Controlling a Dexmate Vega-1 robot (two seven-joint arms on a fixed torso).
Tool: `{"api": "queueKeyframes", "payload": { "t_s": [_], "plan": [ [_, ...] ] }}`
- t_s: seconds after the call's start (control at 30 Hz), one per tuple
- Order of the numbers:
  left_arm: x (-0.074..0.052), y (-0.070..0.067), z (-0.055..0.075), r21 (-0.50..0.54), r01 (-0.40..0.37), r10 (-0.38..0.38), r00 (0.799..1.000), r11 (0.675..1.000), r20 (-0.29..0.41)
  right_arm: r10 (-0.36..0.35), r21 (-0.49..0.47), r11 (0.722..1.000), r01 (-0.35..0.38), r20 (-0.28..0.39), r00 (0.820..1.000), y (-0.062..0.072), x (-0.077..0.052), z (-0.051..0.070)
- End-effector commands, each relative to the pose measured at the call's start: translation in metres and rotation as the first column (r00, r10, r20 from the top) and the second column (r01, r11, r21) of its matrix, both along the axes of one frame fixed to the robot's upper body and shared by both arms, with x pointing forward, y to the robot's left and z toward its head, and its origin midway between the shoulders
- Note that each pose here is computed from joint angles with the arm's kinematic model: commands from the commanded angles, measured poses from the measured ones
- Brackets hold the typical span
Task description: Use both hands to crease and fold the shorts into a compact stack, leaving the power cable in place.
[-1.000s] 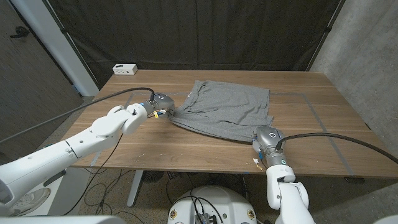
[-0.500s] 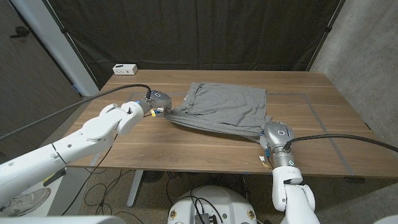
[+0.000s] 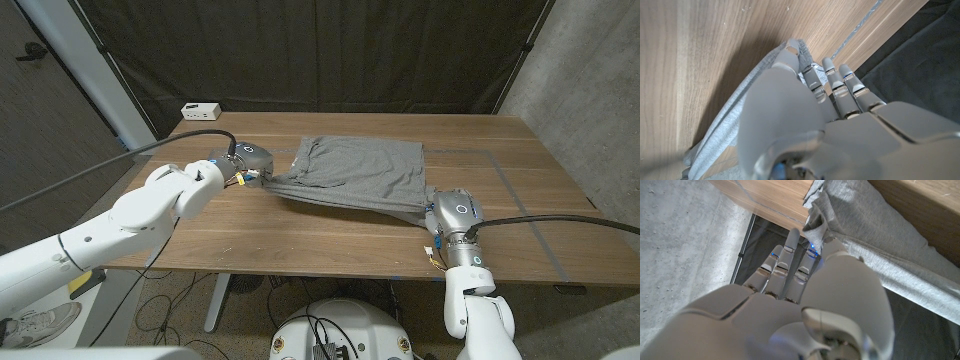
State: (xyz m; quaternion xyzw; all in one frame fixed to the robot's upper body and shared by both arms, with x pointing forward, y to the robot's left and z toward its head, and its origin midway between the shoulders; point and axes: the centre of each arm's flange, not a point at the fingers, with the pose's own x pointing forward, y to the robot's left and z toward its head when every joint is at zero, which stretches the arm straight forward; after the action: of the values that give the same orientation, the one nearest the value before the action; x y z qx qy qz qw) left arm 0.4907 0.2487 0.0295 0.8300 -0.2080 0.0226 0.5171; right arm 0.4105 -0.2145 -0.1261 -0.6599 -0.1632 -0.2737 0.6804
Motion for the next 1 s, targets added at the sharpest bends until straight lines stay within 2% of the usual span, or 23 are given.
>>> {"api": "queueKeyframes", "payload": {
  "t_s": [0.03, 0.77, 1.0],
  "plan": [
    [-0.027, -0.004, 0.005, -0.024, 0.026, -0.026, 1.0, 0.999, 0.0, -0.014, -0.015, 1.0, 0.015, 0.069, 0.998, -0.006, -0.008, 0.01],
    [-0.07, 0.008, 0.02, -0.118, 0.098, -0.089, 0.993, 0.988, 0.08, -0.004, -0.074, 0.997, 0.015, 0.149, 0.989, -0.01, -0.014, 0.035],
    [-0.088, 0.012, 0.026, -0.139, 0.137, -0.118, 0.983, 0.981, 0.14, -0.011, -0.103, 0.994, 0.031, 0.185, 0.983, -0.009, -0.015, 0.043]
  ]
}}
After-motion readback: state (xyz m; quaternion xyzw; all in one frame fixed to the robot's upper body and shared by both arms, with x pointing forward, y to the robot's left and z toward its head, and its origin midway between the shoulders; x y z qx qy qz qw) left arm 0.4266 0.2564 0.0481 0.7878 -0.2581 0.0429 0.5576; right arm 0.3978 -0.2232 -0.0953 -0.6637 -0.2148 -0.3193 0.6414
